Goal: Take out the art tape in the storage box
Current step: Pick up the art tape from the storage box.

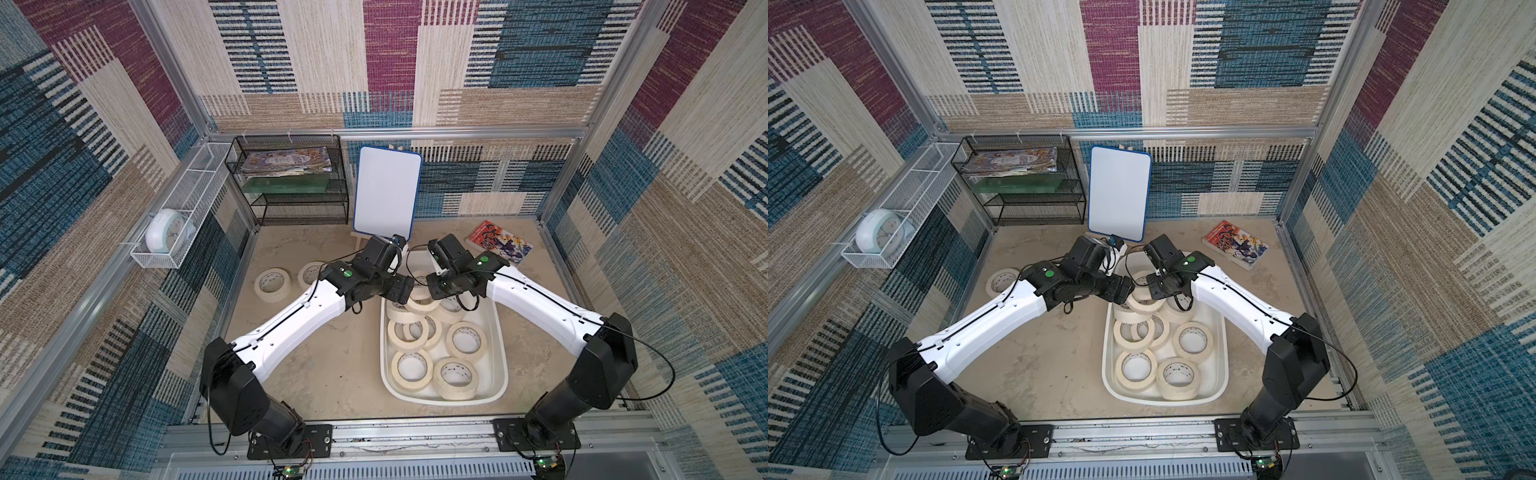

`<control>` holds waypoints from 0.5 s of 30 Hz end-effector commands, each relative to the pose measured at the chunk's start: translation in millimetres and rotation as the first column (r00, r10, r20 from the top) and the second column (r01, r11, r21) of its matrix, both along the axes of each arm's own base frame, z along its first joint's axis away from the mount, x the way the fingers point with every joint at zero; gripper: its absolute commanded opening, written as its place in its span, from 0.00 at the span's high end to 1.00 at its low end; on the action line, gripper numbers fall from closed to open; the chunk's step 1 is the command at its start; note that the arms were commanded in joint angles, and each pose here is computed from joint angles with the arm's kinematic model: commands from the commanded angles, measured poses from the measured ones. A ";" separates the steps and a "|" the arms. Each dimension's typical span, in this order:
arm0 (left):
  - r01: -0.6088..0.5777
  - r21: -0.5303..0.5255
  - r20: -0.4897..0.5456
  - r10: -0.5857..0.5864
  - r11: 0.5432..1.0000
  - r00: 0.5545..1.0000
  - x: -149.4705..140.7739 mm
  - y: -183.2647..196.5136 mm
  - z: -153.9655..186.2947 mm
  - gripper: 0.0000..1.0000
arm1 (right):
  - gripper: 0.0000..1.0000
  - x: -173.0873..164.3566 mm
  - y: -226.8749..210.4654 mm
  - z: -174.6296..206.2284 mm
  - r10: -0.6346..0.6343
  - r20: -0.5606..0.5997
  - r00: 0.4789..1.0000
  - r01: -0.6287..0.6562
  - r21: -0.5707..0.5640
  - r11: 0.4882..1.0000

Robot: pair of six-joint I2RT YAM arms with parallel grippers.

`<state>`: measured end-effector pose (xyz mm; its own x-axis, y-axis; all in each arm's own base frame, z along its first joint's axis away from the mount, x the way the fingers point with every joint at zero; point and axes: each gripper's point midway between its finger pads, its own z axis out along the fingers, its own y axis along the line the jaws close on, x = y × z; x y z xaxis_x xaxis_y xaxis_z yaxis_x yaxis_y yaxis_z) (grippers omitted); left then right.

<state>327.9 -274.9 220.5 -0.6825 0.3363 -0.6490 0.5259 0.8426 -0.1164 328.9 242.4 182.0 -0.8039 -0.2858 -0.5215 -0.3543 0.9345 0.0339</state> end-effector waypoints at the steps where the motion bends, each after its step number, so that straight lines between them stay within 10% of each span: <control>1: -0.005 0.017 -0.012 0.005 1.000 1.000 3.6 -4.9 -11.4 0.12 | 1.00 2.0 8.9 8.7 0.007 0.027 1.000 -0.007 0.033 0.999; 7: -0.032 0.044 -0.006 0.032 0.999 0.999 17.8 -8.9 -25.3 0.21 | 1.00 -8.2 14.3 7.2 0.031 0.015 0.999 -0.031 0.043 0.999; 9: -0.032 0.052 -0.001 0.032 0.998 0.999 21.9 -11.2 -26.7 0.39 | 1.00 -11.2 15.4 6.8 0.036 0.014 0.999 -0.037 0.048 0.998; 12: -0.025 0.066 -0.013 0.026 0.998 1.000 26.2 -14.8 -28.3 0.91 | 1.00 -13.9 17.5 9.1 0.045 0.017 0.999 -0.046 0.067 0.997; 15: -0.015 0.062 -0.017 0.016 0.998 1.000 27.7 -19.0 -28.3 1.00 | 0.64 -15.9 21.6 18.0 0.057 0.037 0.998 -0.060 0.107 0.992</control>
